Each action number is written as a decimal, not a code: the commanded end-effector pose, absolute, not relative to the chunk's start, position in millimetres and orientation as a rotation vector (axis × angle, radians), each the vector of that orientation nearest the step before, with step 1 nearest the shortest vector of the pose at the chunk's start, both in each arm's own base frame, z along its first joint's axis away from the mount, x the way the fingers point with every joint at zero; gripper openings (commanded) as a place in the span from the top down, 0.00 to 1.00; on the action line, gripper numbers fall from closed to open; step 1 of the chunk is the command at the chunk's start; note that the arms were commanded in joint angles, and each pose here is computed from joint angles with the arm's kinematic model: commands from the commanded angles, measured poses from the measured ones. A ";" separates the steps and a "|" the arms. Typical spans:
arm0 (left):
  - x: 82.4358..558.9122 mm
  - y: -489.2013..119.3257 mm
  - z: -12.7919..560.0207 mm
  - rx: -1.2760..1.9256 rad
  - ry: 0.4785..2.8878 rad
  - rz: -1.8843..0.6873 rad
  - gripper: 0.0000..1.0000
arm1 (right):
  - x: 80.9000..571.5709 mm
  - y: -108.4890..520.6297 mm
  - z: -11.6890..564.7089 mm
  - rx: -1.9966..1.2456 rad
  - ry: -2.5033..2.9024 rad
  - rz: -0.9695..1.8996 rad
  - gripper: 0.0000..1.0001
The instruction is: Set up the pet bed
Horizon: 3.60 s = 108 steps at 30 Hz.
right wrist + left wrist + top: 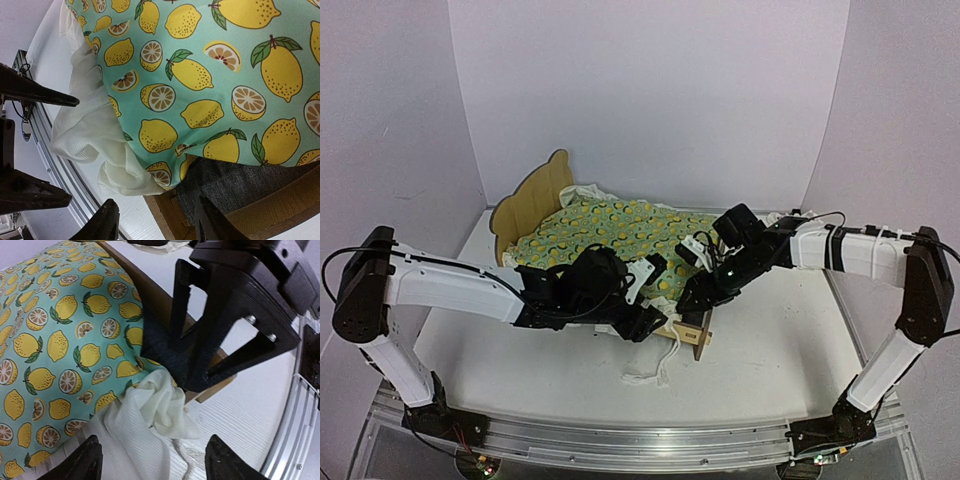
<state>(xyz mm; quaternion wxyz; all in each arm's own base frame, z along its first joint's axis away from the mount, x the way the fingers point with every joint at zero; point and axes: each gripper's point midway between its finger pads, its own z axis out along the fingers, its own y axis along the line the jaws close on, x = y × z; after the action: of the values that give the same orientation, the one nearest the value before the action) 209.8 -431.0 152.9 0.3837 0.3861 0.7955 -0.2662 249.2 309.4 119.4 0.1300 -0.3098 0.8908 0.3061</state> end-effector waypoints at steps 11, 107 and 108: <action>246.6 -411.3 163.9 0.908 2.004 -0.368 1.00 | 266.3 321.1 108.0 -0.925 2.568 0.882 0.48; 127.0 -337.7 122.3 0.508 1.980 -0.939 0.27 | 186.6 369.1 27.2 0.010 2.434 0.332 0.53; 126.6 -337.3 123.5 0.505 1.978 -0.945 0.27 | 187.6 368.1 24.4 0.005 2.432 0.310 0.53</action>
<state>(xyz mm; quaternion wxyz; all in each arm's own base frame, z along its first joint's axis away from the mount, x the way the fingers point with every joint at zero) 124.4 -334.9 102.7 0.4196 0.2291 0.8082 -0.3438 178.6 364.9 22.8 0.3112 -0.0159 0.9411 0.1313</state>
